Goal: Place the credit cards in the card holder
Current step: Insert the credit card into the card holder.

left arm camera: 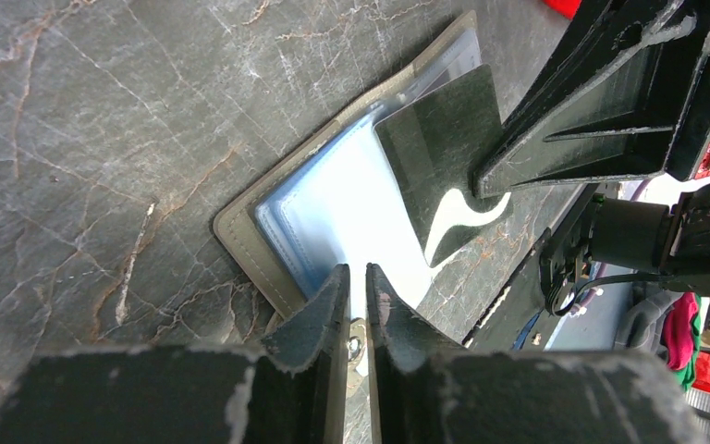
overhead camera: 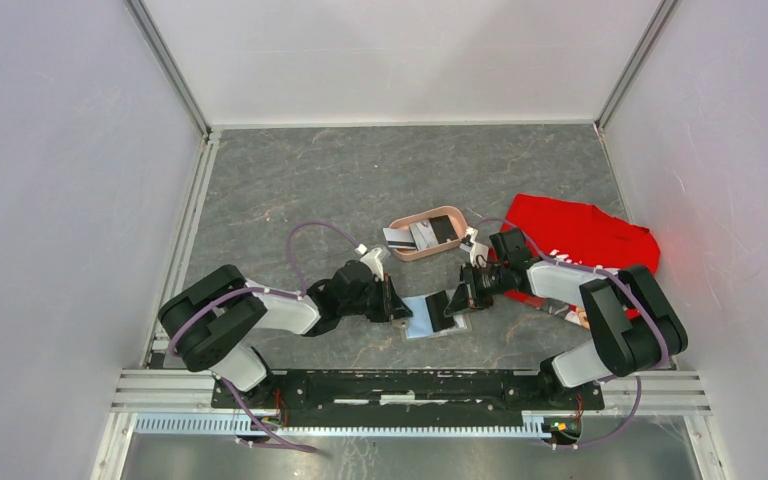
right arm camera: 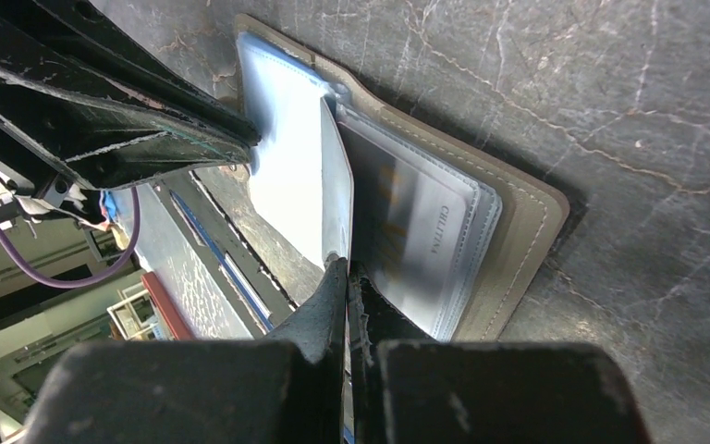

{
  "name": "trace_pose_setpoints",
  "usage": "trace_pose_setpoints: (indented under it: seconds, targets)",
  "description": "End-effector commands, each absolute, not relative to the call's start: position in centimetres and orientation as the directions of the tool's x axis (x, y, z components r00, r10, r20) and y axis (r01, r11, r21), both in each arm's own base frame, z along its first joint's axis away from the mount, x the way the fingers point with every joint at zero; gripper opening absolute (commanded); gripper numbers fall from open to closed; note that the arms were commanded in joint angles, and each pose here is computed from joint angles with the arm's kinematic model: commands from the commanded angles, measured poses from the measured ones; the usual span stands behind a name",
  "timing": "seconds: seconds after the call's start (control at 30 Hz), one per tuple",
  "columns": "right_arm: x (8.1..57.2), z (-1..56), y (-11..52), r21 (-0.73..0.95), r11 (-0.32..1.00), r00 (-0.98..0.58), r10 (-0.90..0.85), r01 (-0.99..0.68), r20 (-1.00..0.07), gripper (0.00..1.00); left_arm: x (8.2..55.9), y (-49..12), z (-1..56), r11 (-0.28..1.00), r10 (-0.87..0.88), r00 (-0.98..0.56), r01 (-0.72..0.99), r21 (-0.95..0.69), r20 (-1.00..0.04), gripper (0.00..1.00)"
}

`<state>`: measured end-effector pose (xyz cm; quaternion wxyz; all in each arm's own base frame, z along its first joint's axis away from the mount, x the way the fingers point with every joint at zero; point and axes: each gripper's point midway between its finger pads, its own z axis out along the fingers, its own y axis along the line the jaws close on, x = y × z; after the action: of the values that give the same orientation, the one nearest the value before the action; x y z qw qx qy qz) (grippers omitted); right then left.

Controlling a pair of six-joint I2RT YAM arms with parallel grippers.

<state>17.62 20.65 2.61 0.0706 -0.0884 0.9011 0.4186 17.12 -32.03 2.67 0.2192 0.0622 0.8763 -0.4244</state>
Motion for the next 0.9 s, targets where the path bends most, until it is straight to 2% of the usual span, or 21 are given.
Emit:
trace_pose_setpoints:
  seconds: [0.0,0.87]
  targets:
    - [18.3,1.39,19.62,0.674,0.702,-0.969,-0.103,-0.23,-0.224,0.0,16.65,-31.9,2.04,0.634,-0.071,-0.905,0.284,-0.719,-0.42,0.18]
    - [18.3,0.55,20.41,0.662,0.711,-0.969,-0.136,-0.239,-0.204,0.0,16.34,-32.21,2.12,0.612,-0.056,-0.906,0.301,-0.731,-0.42,0.17]
